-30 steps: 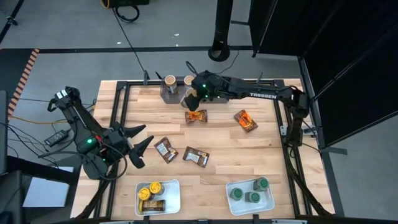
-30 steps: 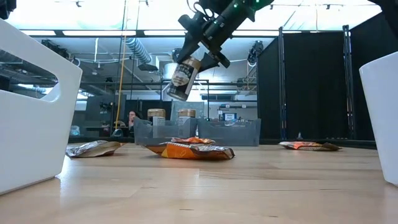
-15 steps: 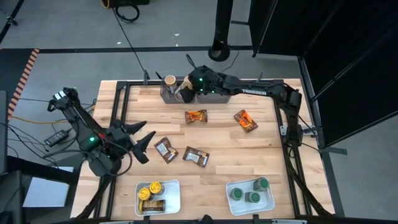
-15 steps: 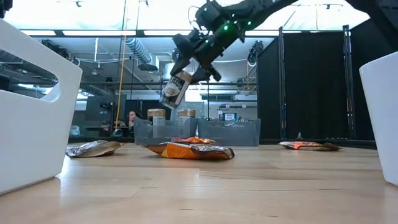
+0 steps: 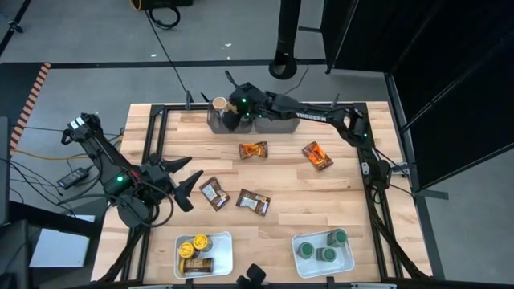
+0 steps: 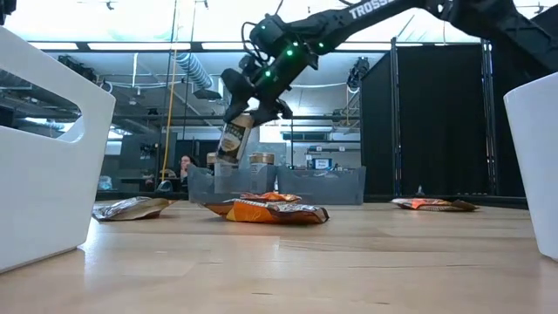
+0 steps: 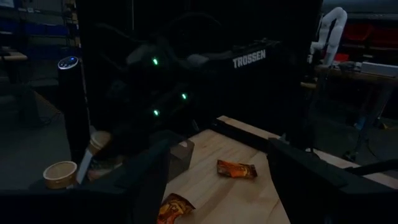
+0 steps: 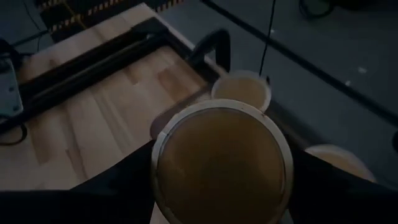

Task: Sort spices by type
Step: Put the golden seasoning into the left black bin

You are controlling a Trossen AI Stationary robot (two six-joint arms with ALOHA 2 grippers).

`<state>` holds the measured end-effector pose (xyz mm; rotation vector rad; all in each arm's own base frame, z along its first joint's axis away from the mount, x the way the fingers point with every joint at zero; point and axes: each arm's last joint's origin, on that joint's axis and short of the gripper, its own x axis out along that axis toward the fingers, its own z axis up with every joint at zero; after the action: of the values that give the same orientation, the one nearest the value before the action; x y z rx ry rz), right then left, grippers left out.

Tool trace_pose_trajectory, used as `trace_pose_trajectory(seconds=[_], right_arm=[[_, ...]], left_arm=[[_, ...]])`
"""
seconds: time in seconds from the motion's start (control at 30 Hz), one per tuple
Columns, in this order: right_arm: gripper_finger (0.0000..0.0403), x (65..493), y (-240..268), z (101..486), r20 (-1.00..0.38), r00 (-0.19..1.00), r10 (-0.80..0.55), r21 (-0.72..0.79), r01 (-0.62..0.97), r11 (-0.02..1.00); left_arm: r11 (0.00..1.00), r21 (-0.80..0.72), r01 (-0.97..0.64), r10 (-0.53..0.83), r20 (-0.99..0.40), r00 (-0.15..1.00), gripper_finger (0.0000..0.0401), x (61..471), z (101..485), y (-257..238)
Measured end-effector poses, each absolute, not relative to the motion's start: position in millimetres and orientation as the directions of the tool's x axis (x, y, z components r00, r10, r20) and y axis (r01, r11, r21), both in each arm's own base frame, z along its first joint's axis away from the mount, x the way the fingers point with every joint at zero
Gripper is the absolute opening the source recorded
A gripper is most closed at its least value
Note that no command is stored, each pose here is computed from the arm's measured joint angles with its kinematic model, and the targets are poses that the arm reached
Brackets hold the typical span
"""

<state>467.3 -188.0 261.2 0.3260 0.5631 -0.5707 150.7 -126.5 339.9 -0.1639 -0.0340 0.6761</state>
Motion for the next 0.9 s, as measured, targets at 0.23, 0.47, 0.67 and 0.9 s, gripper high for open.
trace_pose_trajectory(seconds=[0.23,0.47,0.67,0.9], right_arm=[[0.0282,478.0,-196.7,268.1,-0.616,0.672,-0.41,0.063,0.561,0.825],[0.0282,482.7,-195.9,245.3,-0.695,0.619,-0.366,0.016,0.522,0.853],[0.0282,478.6,-207.2,243.9,-0.699,0.624,-0.351,0.019,0.506,0.862],[0.0282,466.0,-227.5,240.9,-0.731,0.607,-0.31,0.062,0.512,0.857]], left_arm=[[0.77,-0.15,-0.62,0.624,-0.024,0.781,0.0269,150.6,339.1,-126.2],[0.77,-0.129,-0.624,0.627,-0.024,0.779,0.0269,150.1,337.9,-125.3],[0.767,-0.129,-0.628,0.632,-0.021,0.775,0.0269,149.7,337.5,-124.9],[0.764,-0.177,-0.62,0.627,-0.024,0.779,0.0269,149.8,337.4,-125.0]])
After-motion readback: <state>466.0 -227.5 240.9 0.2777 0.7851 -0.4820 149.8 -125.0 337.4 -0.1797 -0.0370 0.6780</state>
